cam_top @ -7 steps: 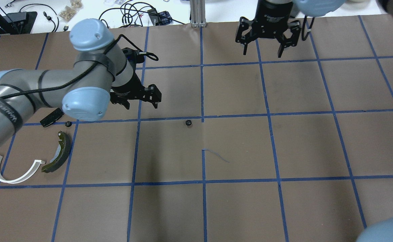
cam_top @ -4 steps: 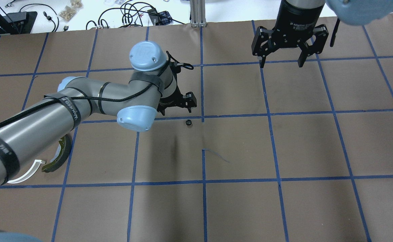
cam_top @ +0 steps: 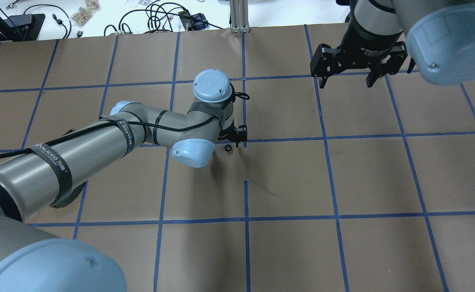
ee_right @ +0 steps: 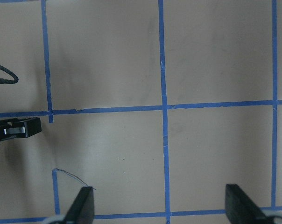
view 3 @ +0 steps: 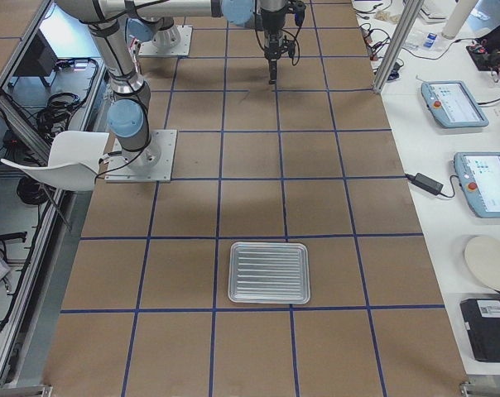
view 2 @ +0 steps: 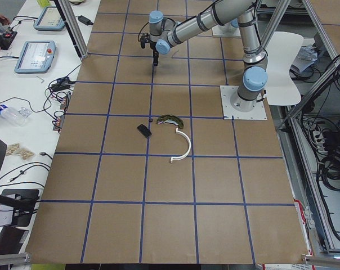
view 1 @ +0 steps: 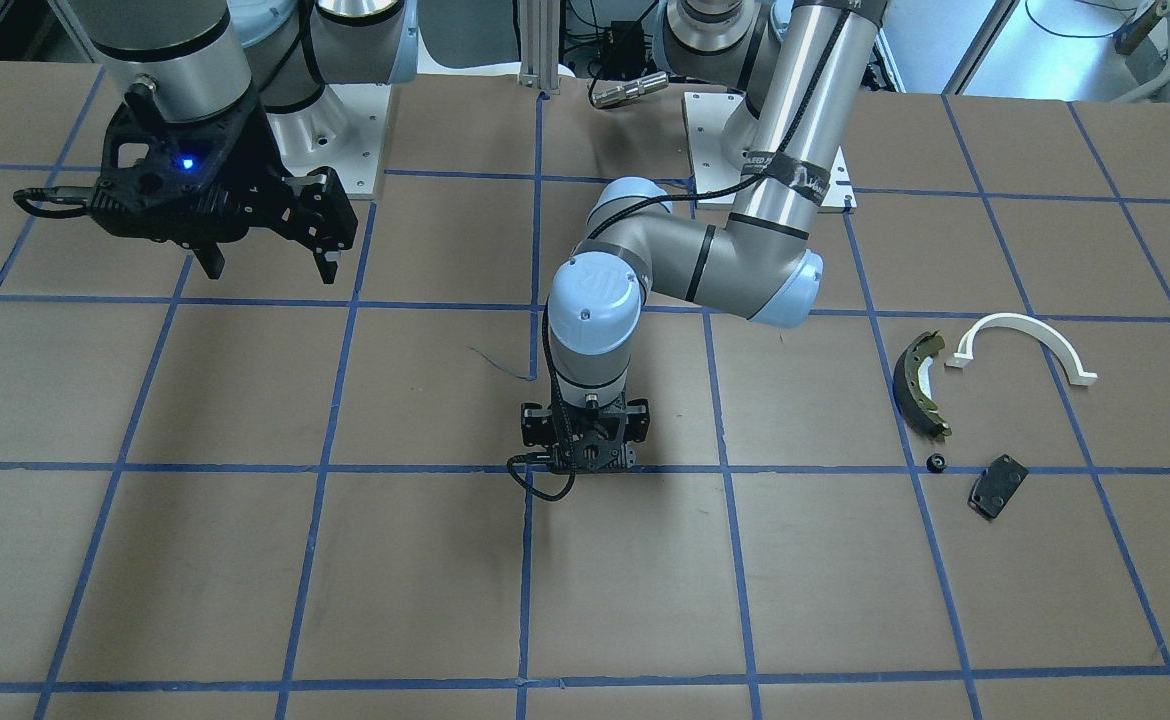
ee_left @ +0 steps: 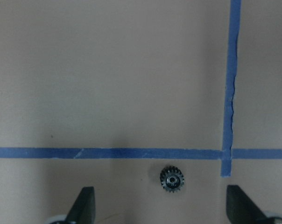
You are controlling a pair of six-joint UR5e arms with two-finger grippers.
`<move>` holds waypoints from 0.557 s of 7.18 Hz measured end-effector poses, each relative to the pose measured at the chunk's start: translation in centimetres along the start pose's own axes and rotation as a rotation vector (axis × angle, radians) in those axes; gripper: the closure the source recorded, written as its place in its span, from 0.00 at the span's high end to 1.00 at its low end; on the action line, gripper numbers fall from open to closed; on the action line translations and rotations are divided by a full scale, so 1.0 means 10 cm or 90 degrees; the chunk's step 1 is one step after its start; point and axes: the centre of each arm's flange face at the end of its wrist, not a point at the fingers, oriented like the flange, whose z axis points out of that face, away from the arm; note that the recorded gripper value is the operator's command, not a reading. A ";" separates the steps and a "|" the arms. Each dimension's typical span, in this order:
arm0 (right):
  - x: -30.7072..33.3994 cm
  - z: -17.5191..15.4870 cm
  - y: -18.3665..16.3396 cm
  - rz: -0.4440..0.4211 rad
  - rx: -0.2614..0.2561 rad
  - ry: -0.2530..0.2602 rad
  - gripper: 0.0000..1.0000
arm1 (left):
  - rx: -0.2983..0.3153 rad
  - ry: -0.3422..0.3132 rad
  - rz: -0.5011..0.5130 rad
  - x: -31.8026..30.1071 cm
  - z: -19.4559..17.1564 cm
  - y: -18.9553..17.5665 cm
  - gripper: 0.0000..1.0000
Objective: Place bearing gear from tray to pile
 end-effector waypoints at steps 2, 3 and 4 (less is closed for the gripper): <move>-0.01 -0.08 -0.05 -0.002 -0.019 0.004 1.00 | -0.006 -0.005 0.006 0.04 0.03 0.03 0.00; -0.01 -0.09 -0.05 -0.002 -0.020 0.003 1.00 | -0.002 -0.005 0.006 0.03 0.00 0.02 0.00; -0.01 -0.09 -0.05 -0.003 -0.020 0.002 1.00 | 0.006 -0.004 0.008 0.02 -0.07 -0.01 0.00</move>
